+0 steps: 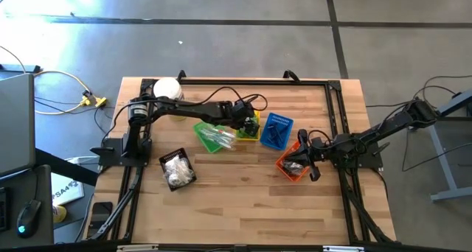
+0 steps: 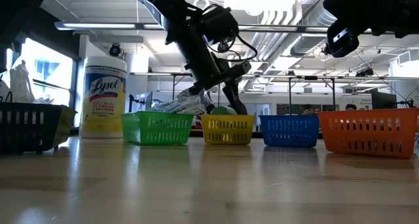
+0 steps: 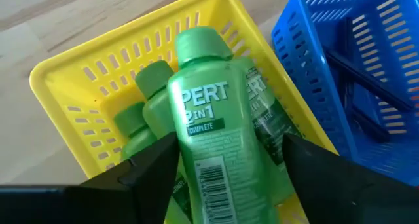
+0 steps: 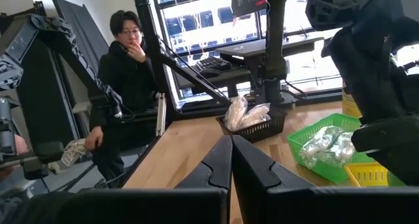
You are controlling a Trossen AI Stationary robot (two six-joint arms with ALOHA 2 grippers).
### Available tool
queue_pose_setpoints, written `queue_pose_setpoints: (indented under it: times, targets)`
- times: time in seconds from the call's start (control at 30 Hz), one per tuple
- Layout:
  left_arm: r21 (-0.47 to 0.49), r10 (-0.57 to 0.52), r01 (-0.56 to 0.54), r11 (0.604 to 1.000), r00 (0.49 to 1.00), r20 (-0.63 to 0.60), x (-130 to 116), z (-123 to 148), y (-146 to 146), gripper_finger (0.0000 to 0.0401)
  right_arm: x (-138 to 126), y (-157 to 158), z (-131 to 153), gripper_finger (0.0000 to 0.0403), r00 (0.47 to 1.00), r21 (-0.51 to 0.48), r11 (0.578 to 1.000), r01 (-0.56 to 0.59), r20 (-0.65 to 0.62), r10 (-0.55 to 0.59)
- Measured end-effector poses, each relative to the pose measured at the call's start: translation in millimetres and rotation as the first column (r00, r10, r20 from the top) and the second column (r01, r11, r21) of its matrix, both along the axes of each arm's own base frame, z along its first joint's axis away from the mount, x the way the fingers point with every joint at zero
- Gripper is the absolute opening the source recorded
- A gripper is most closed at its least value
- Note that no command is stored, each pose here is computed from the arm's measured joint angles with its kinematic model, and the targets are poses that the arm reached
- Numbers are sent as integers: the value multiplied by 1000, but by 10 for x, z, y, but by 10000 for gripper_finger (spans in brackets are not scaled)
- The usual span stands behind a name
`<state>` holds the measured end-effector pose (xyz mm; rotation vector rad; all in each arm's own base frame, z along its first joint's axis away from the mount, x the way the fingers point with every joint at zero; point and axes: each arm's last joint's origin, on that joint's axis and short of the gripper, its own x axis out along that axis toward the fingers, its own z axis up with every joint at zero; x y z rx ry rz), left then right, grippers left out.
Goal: Pick & Place Travel size toiletries
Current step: Put the shampoo bottle into the yellow bin, then return to Home Position
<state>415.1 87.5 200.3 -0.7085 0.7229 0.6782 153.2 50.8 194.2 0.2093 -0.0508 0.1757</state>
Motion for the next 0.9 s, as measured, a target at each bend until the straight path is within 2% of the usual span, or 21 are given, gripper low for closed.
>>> queue_pose_setpoints:
  times: [0.43, 0.53, 0.67, 0.77, 0.9]
  targets:
    - [17, -20, 21, 1000, 999, -49, -71, 57, -12, 269, 0, 0, -1, 3, 1000, 0, 1000, 0, -1, 0]
    - [43, -51, 53, 998, 997, -59, -109, 145, -53, 269, 0, 0, -4, 3, 1000, -1, 1000, 0, -4, 0]
    - [126, -100, 103, 987, 995, -30, -167, 394, -195, 269, 0, 0, -4, 3, 1000, -1, 1000, 0, -4, 0]
    - [199, -177, 176, 964, 984, -14, -235, 615, -329, 270, 1, 0, -4, 3, 1000, -1, 1000, 0, -4, 0]
    - [343, -316, 304, 889, 948, -21, -387, 970, -595, 269, 1, 0, -4, 3, 1000, -1, 1000, -1, -4, 1]
